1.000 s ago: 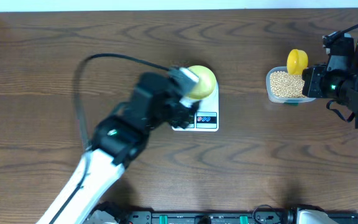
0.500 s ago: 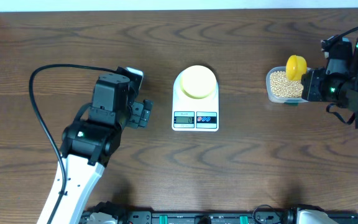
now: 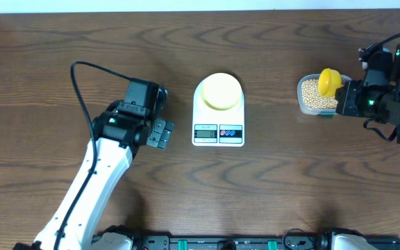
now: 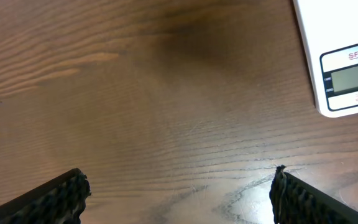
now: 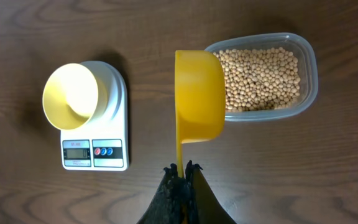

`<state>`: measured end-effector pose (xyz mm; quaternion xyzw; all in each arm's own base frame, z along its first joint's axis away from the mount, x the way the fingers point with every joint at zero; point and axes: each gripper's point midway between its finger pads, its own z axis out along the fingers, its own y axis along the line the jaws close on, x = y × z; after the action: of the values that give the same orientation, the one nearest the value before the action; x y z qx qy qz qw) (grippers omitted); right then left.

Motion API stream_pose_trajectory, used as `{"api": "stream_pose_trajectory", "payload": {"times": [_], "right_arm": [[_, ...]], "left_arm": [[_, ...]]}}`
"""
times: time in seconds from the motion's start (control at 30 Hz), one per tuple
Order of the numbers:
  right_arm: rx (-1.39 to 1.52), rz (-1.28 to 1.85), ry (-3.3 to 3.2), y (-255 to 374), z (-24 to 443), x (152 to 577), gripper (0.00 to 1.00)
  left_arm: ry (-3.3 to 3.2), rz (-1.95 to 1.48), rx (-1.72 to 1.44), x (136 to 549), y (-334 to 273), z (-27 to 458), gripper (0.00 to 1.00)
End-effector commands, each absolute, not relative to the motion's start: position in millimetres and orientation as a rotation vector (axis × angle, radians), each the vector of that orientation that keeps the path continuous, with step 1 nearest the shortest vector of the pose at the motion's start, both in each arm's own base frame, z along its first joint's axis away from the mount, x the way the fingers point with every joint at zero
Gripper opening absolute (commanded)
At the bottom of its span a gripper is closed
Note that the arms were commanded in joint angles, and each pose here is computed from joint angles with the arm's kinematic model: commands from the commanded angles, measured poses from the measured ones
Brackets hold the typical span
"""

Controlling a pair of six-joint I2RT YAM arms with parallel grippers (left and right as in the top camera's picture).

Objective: Scoop item into bowl and weigh 50g on scale
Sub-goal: 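Pull the left gripper back from the scale to the left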

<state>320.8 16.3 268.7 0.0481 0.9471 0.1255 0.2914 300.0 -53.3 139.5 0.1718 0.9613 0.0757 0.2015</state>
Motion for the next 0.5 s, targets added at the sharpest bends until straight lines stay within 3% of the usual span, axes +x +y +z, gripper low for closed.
{"api": "stream_pose_trajectory", "payload": {"times": [0.0, 0.47], "right_arm": [[0.138, 0.340, 2.492, 15.8, 278.1, 322.5, 0.01], [0.128, 0.327, 2.493, 14.5, 277.7, 322.4, 0.01]], "left_arm": [[2.708, 0.232, 0.470, 299.8, -49.7, 131.1, 0.95], [2.708, 0.232, 0.470, 300.0, -49.8, 131.3, 0.95]]}}
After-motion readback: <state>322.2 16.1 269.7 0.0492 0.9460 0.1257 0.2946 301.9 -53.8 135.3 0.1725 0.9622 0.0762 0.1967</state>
